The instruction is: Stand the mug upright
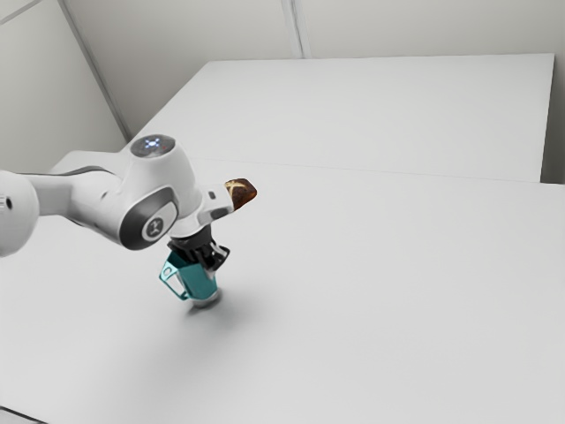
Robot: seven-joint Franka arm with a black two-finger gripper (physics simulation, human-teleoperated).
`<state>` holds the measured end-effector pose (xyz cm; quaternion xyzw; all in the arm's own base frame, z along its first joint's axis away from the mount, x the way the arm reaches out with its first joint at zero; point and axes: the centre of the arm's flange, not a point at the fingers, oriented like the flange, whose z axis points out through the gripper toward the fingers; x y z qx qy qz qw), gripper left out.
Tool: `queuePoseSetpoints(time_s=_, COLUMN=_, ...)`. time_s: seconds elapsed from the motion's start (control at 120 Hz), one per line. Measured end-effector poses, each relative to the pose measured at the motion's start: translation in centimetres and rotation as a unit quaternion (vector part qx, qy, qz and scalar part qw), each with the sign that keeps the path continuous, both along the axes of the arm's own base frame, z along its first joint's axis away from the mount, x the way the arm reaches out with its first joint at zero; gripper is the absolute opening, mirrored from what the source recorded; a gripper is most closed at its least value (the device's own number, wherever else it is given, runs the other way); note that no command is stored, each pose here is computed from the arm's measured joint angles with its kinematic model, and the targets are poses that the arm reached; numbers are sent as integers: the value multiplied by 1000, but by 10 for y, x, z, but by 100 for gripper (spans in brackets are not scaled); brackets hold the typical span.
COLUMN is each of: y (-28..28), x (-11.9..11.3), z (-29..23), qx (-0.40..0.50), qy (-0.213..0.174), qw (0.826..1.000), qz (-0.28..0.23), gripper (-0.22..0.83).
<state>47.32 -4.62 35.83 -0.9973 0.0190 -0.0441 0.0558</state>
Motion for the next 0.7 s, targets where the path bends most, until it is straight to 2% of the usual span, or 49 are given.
queuePoseSetpoints(time_s=0.55, y=-6, x=3, z=-26, qx=-1, qy=13, qw=1000, qz=24, gripper=-17)
queuePoseSetpoints(time_s=0.608, y=-8, x=3, z=-27, qx=-2, qy=13, qw=1000, qz=25, gripper=-12)
queuePoseSetpoints(time_s=0.7, y=-9, x=3, z=-27, qx=-5, qy=12, qw=1000, qz=26, gripper=3)
